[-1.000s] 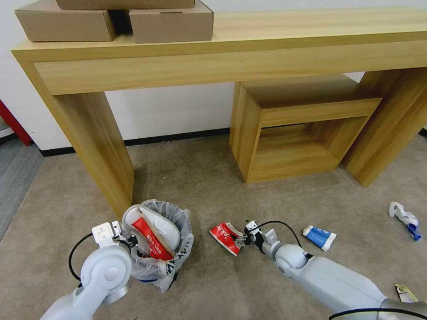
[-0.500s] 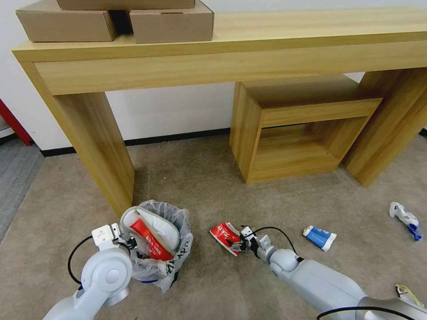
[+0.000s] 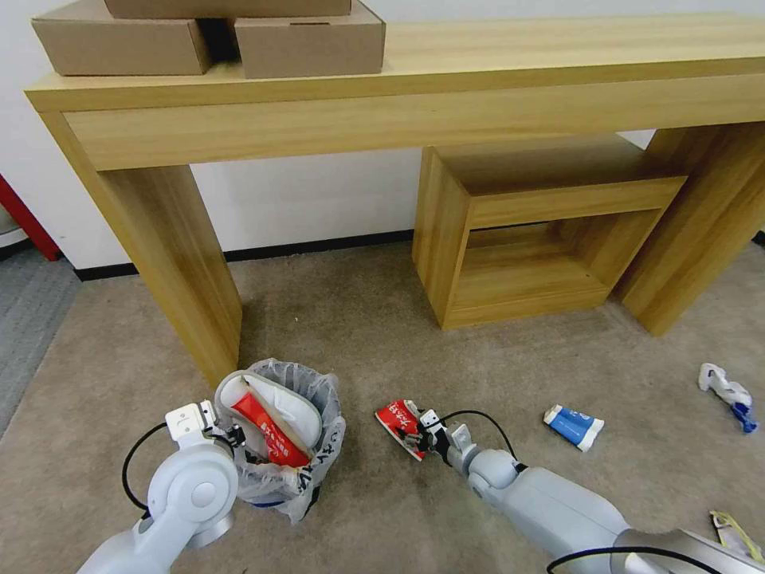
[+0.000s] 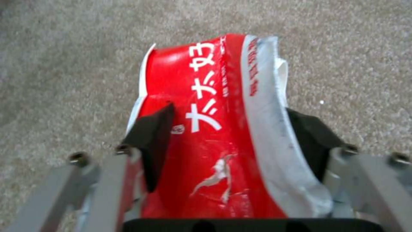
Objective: Pick up the trash bin and place the garbage on the floor into it.
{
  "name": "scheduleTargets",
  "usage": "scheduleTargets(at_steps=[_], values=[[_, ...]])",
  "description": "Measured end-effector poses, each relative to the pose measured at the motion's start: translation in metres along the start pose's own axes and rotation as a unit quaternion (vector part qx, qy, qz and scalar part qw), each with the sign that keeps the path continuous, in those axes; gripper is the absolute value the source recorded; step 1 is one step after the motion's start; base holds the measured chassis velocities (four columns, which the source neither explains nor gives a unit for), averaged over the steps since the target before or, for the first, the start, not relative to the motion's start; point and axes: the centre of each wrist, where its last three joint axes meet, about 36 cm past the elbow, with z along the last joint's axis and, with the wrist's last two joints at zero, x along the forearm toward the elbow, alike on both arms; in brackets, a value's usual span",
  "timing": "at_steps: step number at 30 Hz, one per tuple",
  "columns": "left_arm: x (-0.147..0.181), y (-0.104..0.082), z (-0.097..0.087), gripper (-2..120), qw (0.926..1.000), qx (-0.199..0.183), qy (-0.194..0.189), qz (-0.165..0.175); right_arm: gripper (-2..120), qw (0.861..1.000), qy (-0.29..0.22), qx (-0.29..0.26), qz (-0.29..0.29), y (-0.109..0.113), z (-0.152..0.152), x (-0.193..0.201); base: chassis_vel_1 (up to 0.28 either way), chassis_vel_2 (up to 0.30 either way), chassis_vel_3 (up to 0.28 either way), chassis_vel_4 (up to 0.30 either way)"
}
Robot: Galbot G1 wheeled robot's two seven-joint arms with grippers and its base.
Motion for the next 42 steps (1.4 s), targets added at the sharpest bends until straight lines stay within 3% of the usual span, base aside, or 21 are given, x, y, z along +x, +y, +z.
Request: scheduleTargets(at_steps=[16,26,35,40,42], values=[[0.000,-0.002,-0.003,0,1.0000,-0.003,0.004,0.008,0,0.999,-0.021,-0.019,0.024,-0.014,-0.009,0.019,0.000,0.000,0.000,0.000],[0.005,0.000,-0.001,0,0.9999,-0.006,0.006,0.010,0,0.997,-0.054,-0.028,0.044,-0.025,-0.032,0.029,0.000,0.000,0.000,0.000],[0.007,0.000,0.001,0,0.9999,-0.006,0.007,0.010,0,0.997,-0.061,-0.025,0.049,-0.028,-0.035,0.032,0.000,0.000,0.000,0.000],[0.008,0.000,0.000,0,0.9999,-0.006,0.006,0.009,0,0.991,-0.115,-0.042,0.062,-0.042,-0.076,0.041,0.000,0.000,0.000,0.000],[0.008,0.000,-0.001,0,0.9999,-0.006,0.007,0.010,0,0.983,-0.162,-0.046,0.068,-0.052,-0.114,0.055,0.000,0.000,0.000,0.000]])
